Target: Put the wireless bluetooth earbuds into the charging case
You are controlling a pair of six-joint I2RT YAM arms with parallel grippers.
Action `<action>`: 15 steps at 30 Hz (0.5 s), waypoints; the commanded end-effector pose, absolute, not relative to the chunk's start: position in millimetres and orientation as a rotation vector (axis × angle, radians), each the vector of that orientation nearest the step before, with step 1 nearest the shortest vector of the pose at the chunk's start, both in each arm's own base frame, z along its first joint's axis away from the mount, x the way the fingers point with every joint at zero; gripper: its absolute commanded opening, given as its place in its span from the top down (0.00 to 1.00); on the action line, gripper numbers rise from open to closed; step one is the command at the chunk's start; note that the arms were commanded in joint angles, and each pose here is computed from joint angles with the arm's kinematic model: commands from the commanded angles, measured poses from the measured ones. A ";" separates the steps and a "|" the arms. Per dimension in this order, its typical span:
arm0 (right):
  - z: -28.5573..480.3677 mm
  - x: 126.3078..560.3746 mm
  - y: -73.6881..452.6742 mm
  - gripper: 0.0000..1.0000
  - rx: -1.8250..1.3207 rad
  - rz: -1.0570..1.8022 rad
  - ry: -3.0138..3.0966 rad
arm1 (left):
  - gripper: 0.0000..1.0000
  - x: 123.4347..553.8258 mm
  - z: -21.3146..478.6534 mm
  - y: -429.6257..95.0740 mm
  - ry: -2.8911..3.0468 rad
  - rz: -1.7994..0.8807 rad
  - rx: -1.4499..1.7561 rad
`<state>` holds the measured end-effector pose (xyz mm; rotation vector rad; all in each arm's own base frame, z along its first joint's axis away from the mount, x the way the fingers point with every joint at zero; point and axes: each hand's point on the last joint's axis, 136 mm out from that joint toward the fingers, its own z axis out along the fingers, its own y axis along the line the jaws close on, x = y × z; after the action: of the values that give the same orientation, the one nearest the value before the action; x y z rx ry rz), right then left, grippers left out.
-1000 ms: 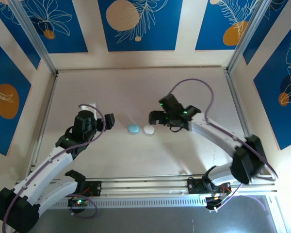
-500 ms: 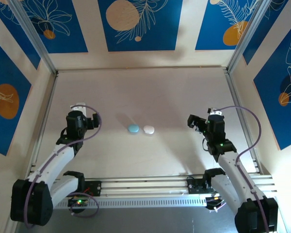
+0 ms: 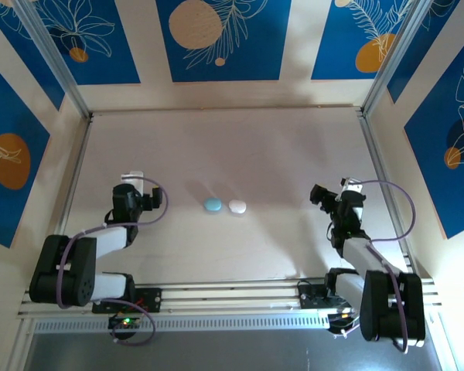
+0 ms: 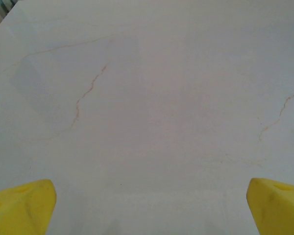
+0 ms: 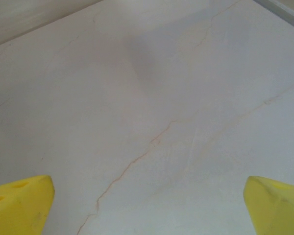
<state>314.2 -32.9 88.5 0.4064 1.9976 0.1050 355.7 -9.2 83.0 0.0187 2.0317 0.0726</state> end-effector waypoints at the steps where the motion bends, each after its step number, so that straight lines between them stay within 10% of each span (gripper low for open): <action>1: 122.6 340.5 -27.0 0.01 0.303 0.125 1.862 | 0.00 379.6 121.1 -9.1 1.866 0.071 0.026; 15: 103.9 384.7 37.6 0.01 -0.086 0.126 1.878 | 0.00 391.4 94.2 -29.2 1.871 0.001 0.151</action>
<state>370.0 29.9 83.7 0.0136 1.9606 0.1675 381.2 -21.8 75.6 0.0975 1.9465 0.0371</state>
